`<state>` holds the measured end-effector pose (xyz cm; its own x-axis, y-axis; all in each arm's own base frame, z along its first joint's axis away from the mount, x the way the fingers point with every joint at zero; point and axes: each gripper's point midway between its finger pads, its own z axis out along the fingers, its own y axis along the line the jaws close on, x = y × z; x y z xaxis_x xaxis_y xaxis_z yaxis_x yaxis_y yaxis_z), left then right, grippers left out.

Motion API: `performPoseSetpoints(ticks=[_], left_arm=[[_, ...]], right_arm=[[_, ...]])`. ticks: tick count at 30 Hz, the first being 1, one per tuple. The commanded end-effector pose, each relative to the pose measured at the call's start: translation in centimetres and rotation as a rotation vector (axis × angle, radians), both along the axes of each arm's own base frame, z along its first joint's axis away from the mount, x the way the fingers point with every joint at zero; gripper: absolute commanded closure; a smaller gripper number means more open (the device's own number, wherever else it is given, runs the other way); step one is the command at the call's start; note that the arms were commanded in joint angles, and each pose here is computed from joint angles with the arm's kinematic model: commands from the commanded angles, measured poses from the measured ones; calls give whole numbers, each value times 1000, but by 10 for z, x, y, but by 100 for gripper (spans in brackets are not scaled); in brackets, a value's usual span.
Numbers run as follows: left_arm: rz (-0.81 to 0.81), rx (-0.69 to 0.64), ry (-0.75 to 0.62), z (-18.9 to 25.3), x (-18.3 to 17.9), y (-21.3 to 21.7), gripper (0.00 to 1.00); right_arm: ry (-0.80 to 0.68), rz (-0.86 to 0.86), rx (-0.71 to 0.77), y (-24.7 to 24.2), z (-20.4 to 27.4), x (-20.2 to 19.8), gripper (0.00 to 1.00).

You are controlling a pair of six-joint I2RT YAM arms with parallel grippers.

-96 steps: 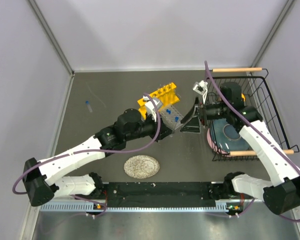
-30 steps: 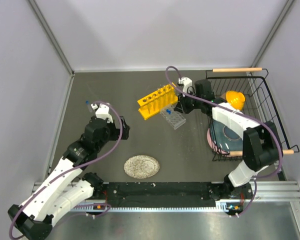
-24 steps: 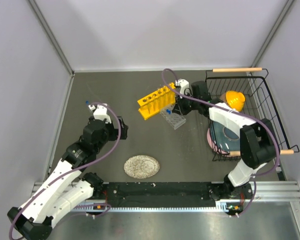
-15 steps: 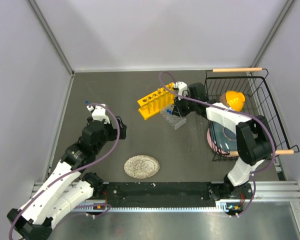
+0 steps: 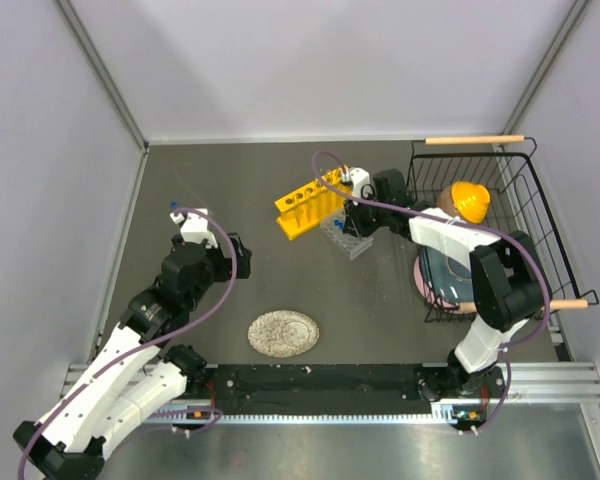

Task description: Organize the chemistry lab equipment

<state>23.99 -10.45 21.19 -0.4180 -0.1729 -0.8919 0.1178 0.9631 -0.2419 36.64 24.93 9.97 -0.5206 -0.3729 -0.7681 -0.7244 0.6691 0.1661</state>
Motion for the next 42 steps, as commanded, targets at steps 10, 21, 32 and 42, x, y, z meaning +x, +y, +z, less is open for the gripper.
performPoseSetpoints(ticks=[10, 21, 32, 42], left_arm=[[4, -31, -33, 9, 1, 0, 1], [-12, -65, 2, 5, 5, -7, 1], [-2, -125, 38, 8, 8, 0, 1], [146, -344, 235, -15, 59, 55, 3]], right_arm=[[-49, 46, 2, 4, 14, -9, 69], [-97, 119, 25, 2, 39, -27, 66], [-154, 248, 50, 4, 70, -48, 43], [-255, 385, 144, -7, 118, -97, 11]])
